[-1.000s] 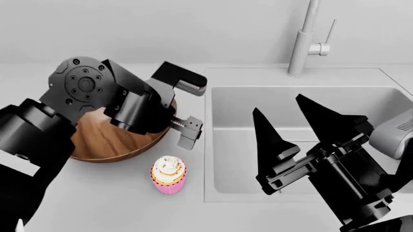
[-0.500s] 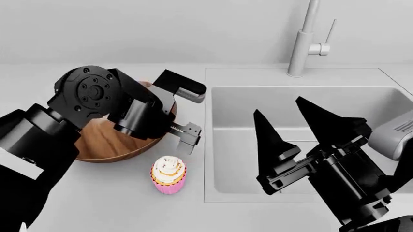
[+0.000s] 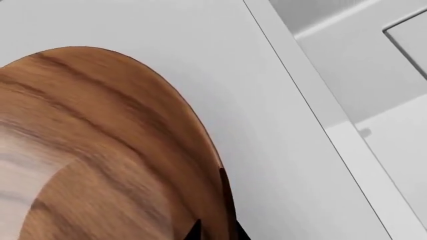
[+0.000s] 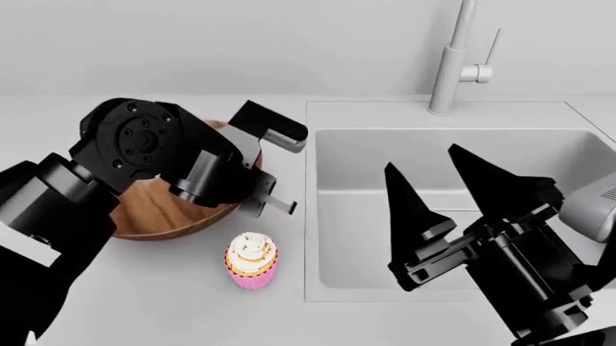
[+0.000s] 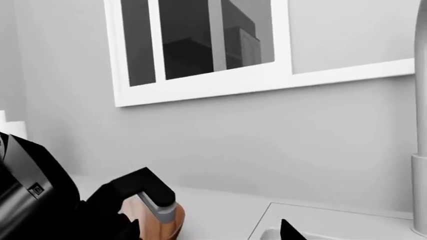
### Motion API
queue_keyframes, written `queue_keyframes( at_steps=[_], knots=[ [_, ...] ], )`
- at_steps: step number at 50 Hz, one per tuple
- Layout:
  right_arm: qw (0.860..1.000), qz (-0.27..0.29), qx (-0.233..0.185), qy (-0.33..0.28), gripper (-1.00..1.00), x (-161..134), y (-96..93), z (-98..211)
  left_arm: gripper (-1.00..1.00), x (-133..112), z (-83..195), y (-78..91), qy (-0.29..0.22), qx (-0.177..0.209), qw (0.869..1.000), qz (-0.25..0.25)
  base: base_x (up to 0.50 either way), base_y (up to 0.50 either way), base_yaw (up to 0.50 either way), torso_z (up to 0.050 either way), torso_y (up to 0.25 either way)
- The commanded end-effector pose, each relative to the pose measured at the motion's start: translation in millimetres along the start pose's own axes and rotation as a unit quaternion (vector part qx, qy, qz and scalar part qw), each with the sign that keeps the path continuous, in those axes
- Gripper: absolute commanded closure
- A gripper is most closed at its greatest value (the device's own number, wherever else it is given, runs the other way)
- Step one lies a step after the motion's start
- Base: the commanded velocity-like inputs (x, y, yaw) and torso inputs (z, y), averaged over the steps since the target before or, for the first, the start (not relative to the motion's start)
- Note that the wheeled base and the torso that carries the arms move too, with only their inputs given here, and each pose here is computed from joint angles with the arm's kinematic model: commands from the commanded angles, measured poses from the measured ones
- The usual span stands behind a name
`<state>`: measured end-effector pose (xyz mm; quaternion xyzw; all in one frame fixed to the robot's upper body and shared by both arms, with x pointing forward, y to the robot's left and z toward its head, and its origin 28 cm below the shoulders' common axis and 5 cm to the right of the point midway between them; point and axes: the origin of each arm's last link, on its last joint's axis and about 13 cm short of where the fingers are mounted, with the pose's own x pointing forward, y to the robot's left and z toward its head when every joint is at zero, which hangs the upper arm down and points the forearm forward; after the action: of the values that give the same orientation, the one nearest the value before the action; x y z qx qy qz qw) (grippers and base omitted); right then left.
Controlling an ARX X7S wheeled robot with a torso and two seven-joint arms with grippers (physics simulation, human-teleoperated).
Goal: Move the fresh-baked cupcake off the tray onto the counter, and place the bowl used for mixing into the sink.
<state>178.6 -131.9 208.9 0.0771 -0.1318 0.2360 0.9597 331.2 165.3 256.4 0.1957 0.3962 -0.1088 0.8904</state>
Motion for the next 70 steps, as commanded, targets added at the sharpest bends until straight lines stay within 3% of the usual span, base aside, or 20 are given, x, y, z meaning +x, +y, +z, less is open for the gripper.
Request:
queue_keyframes(
  at_steps=[1,15,33,50,70],
  knots=[
    [1.000,-0.003,-0.003,-0.003,-1.00,-1.5,0.6,1.5,1.00,-2.0,0.3,2.1,-0.008,-0.002,1.000,0.007,0.00,0.00,0.00,0.000,0.000],
    [1.000,-0.004,-0.007,-0.013,-1.00,-4.5,2.6,7.0,1.00,-18.7,9.8,11.3,-0.043,0.005,0.998,0.038,0.00,0.00,0.00,0.000,0.000],
    [0.999,-0.007,-0.020,-0.031,-1.00,-6.8,4.5,17.6,1.00,-63.7,44.9,22.9,-0.144,0.027,0.987,0.065,0.00,0.00,0.00,0.000,0.000],
    [0.999,-0.019,-0.022,-0.036,-1.00,-8.2,4.0,20.5,1.00,-94.3,66.0,21.3,-0.215,0.047,0.974,0.053,0.00,0.00,0.00,0.000,0.000],
    [0.999,-0.026,-0.024,-0.034,-1.00,-7.1,3.5,23.2,1.00,-101.6,71.7,15.4,-0.239,0.054,0.969,0.023,0.00,-0.13,0.00,0.000,0.000]
  ],
)
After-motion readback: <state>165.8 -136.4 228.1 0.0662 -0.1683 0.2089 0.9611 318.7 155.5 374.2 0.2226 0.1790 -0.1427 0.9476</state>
